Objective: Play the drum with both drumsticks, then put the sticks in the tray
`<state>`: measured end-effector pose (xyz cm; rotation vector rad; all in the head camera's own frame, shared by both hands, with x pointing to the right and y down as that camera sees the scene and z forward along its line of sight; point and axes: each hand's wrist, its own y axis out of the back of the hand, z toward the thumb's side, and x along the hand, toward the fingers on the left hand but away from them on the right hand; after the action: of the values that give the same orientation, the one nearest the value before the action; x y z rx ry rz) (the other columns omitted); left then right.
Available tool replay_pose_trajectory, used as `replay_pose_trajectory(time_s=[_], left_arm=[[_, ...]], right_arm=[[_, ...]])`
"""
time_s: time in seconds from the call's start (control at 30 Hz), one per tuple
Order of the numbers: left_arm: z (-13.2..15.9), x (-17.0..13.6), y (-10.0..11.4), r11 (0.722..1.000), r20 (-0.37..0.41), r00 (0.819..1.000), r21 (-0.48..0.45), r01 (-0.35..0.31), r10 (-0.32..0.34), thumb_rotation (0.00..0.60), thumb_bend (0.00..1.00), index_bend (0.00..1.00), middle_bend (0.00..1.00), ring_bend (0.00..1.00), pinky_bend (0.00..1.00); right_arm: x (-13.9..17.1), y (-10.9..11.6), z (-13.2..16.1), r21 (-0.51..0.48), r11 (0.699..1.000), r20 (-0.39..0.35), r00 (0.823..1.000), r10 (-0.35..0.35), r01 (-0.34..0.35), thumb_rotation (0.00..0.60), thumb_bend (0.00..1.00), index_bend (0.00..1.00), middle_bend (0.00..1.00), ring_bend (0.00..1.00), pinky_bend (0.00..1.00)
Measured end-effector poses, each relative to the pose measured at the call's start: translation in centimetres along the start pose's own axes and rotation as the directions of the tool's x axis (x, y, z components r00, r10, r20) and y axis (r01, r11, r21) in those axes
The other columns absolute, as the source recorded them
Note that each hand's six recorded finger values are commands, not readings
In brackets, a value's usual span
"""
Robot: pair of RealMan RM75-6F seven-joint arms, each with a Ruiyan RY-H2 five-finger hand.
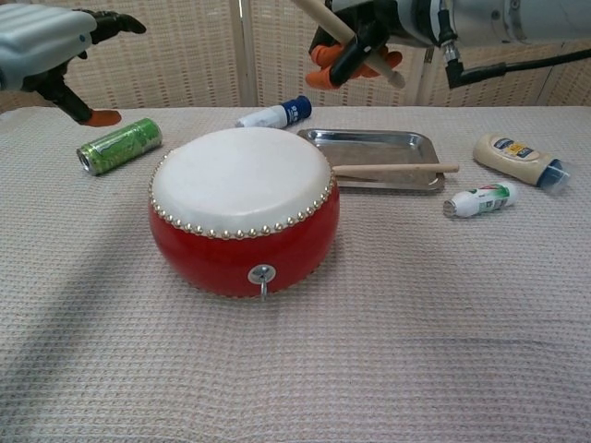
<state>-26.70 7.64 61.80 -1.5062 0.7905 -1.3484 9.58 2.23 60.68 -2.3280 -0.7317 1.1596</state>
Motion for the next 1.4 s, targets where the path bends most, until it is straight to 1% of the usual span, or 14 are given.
replay_pose_trajectory(time_s=[0.1, 0.23, 0.43, 0.53, 0.67, 0.83, 0.97, 1.2, 1.37, 1.4], left_arm=[[-0.7, -0.1, -0.2, 1.0, -0.012, 1.0, 0.0, 0.007, -0.007, 0.6, 0.31, 0.0, 0.0, 0.02, 0.22], [-1.6, -0.3, -0.4, 1.0, -0.029, 0.999, -0.009, 0.016, -0.017, 0.6, 0.31, 0.0, 0.0, 0.02, 0.22], [-2.8, -0.6, -0.5, 1.0, -0.049, 0.999, -0.019, 0.015, -0.016, 0.6, 0.31, 0.0, 0.0, 0.02, 0.22], [-3.2, -0.8, -0.3, 1.0, -0.057, 0.998, -0.024, 0.009, -0.01, 0.6, 0.31, 0.0, 0.0, 0.02, 0.22], [-3.7, -1.2, -0.1, 1.0, -0.064, 0.998, -0.032, 0.0, -0.002, 0.6, 0.31, 0.0, 0.0, 0.02, 0.22], [-4.3, -1.8, 0.3, 0.999, -0.069, 0.998, -0.043, -0.012, 0.009, 0.6, 0.31, 0.0, 0.0, 0.02, 0.22], [-4.6, -2.2, 0.3, 0.999, -0.068, 0.998, -0.047, -0.012, 0.009, 0.6, 0.31, 0.0, 0.0, 0.02, 0.22], [-5.3, -2.6, 0.1, 0.997, -0.073, 0.997, -0.071, -0.001, -0.004, 0.6, 0.31, 0.0, 0.0, 0.02, 0.22], [-6.0, -2.9, -0.2, 0.997, -0.082, 0.997, -0.081, 0.006, -0.012, 0.6, 0.31, 0.0, 0.0, 0.02, 0.22], [-6.2, -2.9, -0.2, 0.996, -0.084, 0.996, -0.084, 0.006, -0.013, 0.6, 0.31, 0.0, 0.0, 0.02, 0.22]], right_arm=[[0.1, 0.8, -1.4, 0.012, 1.0, 0.033, 0.999, -0.016, 0.015, 0.6, 0.44, 1.0, 0.89, 1.0, 1.0], [0.1, 2.1, -4.4, 0.056, 0.998, 0.096, 0.994, -0.042, 0.036, 0.6, 0.43, 1.0, 0.89, 1.0, 1.0], [-0.1, 3.1, -8.4, 0.128, 0.992, 0.17, 0.985, -0.041, 0.019, 0.6, 0.44, 1.0, 0.89, 1.0, 1.0], [-0.5, 3.5, -10.3, 0.187, 0.982, 0.197, 0.979, -0.041, 0.004, 0.6, 0.43, 1.0, 0.89, 1.0, 1.0], [-1.3, 3.6, -13.0, 0.281, 0.96, 0.233, 0.971, -0.048, -0.02, 0.6, 0.43, 1.0, 0.89, 1.0, 1.0], [-2.8, 3.3, -15.8, 0.373, 0.927, 0.272, 0.96, -0.069, -0.039, 0.6, 0.43, 1.0, 0.89, 1.0, 1.0], [-4.2, 2.7, -17.8, 0.447, 0.893, 0.3, 0.95, -0.089, -0.057, 0.6, 0.43, 1.0, 0.89, 1.0, 1.0], [-6.3, 1.2, -20.1, 0.539, 0.836, 0.344, 0.933, -0.106, -0.104, 0.6, 0.43, 1.0, 0.89, 0.99, 1.0], [-7.5, -0.4, -20.8, 0.587, 0.796, 0.376, 0.921, -0.104, -0.149, 0.6, 0.43, 1.0, 0.89, 0.95, 1.0], [-7.7, -0.8, -20.8, 0.591, 0.792, 0.379, 0.919, -0.104, -0.154, 0.6, 0.43, 0.99, 0.89, 0.94, 1.0]])
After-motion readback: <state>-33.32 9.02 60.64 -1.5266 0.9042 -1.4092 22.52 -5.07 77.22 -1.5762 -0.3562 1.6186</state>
